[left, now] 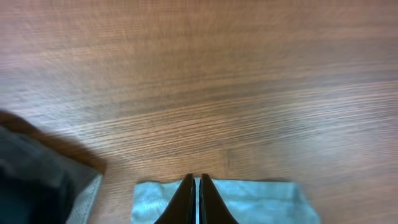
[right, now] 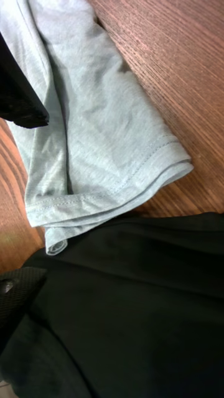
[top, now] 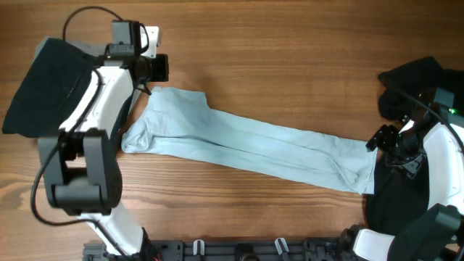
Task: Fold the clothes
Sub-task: 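Hold the stretched shirt with both grippers at its left and right ends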
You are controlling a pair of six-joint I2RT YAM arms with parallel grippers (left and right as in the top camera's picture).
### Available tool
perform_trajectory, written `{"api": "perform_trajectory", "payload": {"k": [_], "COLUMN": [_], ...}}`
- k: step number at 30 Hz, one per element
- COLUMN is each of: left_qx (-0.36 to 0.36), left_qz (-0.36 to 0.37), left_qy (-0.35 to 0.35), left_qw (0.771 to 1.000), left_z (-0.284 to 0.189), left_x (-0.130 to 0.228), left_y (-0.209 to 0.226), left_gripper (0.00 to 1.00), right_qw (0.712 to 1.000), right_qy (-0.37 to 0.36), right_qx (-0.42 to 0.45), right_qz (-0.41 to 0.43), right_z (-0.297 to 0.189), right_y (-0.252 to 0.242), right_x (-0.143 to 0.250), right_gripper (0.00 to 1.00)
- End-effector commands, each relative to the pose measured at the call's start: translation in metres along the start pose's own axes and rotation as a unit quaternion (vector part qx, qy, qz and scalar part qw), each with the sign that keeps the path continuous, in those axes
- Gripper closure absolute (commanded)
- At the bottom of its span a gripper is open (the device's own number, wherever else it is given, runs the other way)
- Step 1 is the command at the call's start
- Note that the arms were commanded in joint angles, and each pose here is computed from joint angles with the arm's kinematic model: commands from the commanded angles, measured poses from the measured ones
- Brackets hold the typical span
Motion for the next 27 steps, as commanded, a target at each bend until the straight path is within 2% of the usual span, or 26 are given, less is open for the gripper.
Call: {"api": "perform_trajectory", "payload": {"k": [1,2,3,5,10,12,14,16,18,26,27], "left_qx": [-0.027,-0.04,-0.047,-0.048,-0.047,-0.046,-0.045,-0.046,-0.045,-0.024,-0.024], "left_qz": [0.001,-0.001,-0.004,-0.007,-0.025,-0.026,-0.027,-0.027,-0.03,-0.023,-0.023], "left_qy": [0.004,0.013,0.025,0.047,0.104,0.113,0.119,0.117,0.108,0.055,0.054], "left_qw": [1.0,0.999,0.999,0.998,0.993,0.992,0.991,0.992,0.993,0.998,0.998], "left_z": [-0.011,-0.007,0.001,0.017,0.056,0.064,0.069,0.07,0.07,0.051,0.048], "left_x": [-0.002,0.001,0.005,0.013,0.036,0.041,0.044,0.044,0.041,0.02,0.019], "left_y": [0.002,0.005,0.007,0.011,0.018,0.02,0.021,0.021,0.021,0.014,0.013], "left_gripper": [0.82,0.59,0.48,0.44,0.44,0.47,0.56,0.73,0.96,0.96,0.89], "right_qw": [1.0,1.0,1.0,1.0,1.0,1.0,1.0,1.0,1.0,1.0,1.0], "right_qy": [-0.009,-0.009,-0.01,-0.01,-0.01,-0.012,-0.012,-0.012,-0.012,-0.007,-0.007], "right_qx": [-0.015,-0.015,-0.015,-0.015,-0.015,-0.016,-0.016,-0.016,-0.016,-0.015,-0.015], "right_qz": [-0.008,-0.008,-0.008,-0.008,-0.009,-0.009,-0.009,-0.009,-0.009,-0.009,-0.009], "right_z": [-0.007,-0.007,-0.007,-0.007,-0.007,-0.007,-0.007,-0.007,-0.007,-0.007,-0.007], "right_y": [0.001,0.001,0.001,0.001,0.001,0.001,0.001,0.001,0.001,0.001,0.001], "right_x": [-0.001,-0.001,-0.001,-0.001,-0.001,-0.001,-0.002,-0.001,-0.001,0.0,0.0], "right_gripper": [0.23,0.23,0.23,0.23,0.23,0.23,0.23,0.23,0.23,0.23,0.23]}}
Point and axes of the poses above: each gripper's point midway between its finger pads, its own z axis out along the fingers, its own y axis along the line the jaws close on, x = y × z, the point moved 10 cm from there along -z, back along the fingers, and after that the axes turned 1 degree about -z, right-handed, at the moved point
